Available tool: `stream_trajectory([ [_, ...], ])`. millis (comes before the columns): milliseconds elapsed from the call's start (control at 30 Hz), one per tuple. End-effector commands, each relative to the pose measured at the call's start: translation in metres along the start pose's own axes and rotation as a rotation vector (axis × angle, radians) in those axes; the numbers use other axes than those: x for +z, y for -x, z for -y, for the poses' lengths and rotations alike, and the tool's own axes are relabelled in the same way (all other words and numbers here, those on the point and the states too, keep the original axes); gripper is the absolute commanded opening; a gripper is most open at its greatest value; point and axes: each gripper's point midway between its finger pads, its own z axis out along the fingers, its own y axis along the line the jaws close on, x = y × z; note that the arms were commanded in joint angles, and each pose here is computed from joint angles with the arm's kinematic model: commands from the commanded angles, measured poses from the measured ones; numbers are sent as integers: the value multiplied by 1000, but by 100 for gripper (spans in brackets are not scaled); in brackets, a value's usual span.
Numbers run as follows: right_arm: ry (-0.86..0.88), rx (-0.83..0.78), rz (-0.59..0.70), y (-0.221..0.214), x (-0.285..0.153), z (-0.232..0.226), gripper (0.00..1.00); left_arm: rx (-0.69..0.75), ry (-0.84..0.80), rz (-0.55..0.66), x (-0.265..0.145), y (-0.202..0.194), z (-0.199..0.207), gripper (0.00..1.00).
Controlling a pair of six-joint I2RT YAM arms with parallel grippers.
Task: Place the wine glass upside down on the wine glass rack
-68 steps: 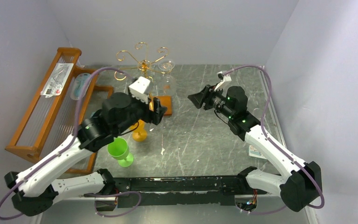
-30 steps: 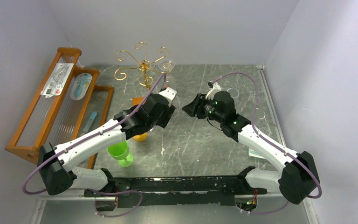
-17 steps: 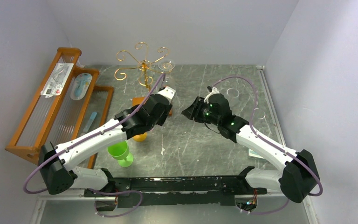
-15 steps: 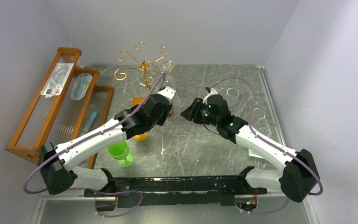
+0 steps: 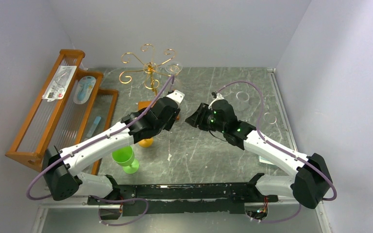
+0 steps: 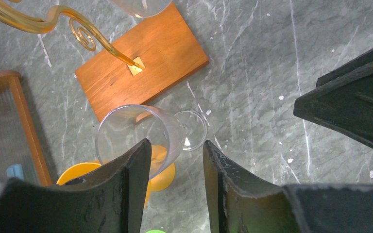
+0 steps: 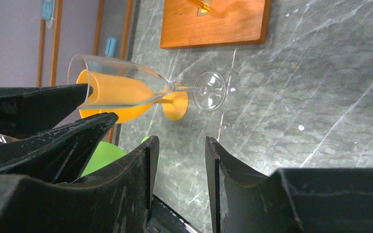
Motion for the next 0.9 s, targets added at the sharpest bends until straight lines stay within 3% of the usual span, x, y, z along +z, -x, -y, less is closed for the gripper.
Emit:
stream_trajectory([
  [0,4,12,14,5,0,-8,43,82,-25,-206,7,-56,8,48],
  [133,5,11,13,4,1,-9,43,80,-29,-195,6,-53,8,41],
  [467,10,27,15,5,-1,-14,43,105,-30,-223,2,-56,6,5],
  [667,18,43,31,10,-4,-20,43,93,-98,-192,-13,-40,11,5],
  [867,3,114,117,24,-19,-19,44,15,-239,-48,-40,0,25,5],
])
